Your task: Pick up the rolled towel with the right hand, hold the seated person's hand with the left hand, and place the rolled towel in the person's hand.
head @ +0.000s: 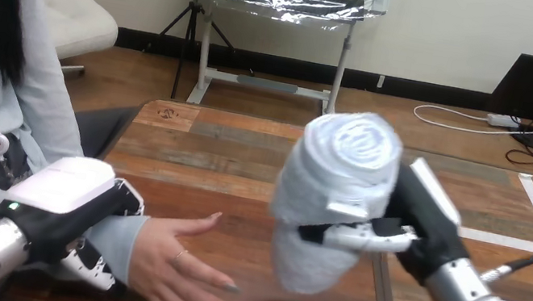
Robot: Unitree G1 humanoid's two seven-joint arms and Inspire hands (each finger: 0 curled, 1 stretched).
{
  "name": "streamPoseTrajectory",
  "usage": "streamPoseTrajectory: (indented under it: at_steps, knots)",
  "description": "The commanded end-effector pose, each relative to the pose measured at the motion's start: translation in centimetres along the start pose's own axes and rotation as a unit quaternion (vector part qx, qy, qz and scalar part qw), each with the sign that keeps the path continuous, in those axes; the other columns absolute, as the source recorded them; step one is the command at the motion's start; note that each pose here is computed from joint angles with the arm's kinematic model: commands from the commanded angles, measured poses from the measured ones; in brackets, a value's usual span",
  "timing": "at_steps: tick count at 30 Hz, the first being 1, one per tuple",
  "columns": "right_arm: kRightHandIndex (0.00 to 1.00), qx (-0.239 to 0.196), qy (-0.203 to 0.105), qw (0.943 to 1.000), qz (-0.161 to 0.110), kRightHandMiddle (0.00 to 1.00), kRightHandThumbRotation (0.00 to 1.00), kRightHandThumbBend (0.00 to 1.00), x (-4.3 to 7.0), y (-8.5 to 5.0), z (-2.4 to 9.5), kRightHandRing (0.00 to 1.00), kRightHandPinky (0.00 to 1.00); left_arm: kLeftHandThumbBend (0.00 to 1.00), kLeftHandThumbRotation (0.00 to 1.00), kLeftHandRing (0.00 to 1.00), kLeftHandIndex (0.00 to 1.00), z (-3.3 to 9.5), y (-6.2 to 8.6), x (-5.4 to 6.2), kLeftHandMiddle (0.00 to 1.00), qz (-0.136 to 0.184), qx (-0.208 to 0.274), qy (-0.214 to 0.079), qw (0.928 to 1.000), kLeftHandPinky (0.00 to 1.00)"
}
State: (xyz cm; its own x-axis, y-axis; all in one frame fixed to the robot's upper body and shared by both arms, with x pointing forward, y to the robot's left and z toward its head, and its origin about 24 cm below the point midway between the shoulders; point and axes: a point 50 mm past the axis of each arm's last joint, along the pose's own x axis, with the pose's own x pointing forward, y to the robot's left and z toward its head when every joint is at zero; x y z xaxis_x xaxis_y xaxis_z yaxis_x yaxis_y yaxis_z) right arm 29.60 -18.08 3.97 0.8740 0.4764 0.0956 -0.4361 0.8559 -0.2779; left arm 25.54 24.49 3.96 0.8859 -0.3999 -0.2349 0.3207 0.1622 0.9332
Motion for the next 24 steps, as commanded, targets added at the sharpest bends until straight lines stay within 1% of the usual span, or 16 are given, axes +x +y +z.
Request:
streamPoseTrajectory:
  at_steps: [1,12,17,24]
  knots:
    - [0.43,-0.022,-0.082,0.9964,0.007,0.41,0.0,0.72,4.1,0.3,3.6,0.34,0.29,0.82,0.0,0.3,0.36,2.8,7.7,1.8,0.35,0.139,0.027,-0.071,0.9874,0.25]
    - [0.43,-0.035,-0.09,0.9953,0.015,0.4,0.0,0.76,4.8,1.8,3.5,0.33,0.28,0.81,0.0,0.28,0.35,3.8,8.9,2.9,0.34,0.147,0.028,-0.087,0.9849,0.24]
    - [0.42,-0.044,-0.094,0.9944,0.019,0.39,0.0,0.77,4.9,2.4,3.6,0.32,0.27,0.81,0.0,0.28,0.34,4.2,9.3,3.4,0.33,0.152,0.028,-0.094,0.9835,0.23]
    - [0.42,-0.039,-0.098,0.9941,0.027,0.39,0.0,0.77,5.1,3.6,3.7,0.32,0.27,0.81,0.0,0.27,0.34,5.0,10.0,4.2,0.33,0.159,0.018,-0.107,0.9814,0.23]
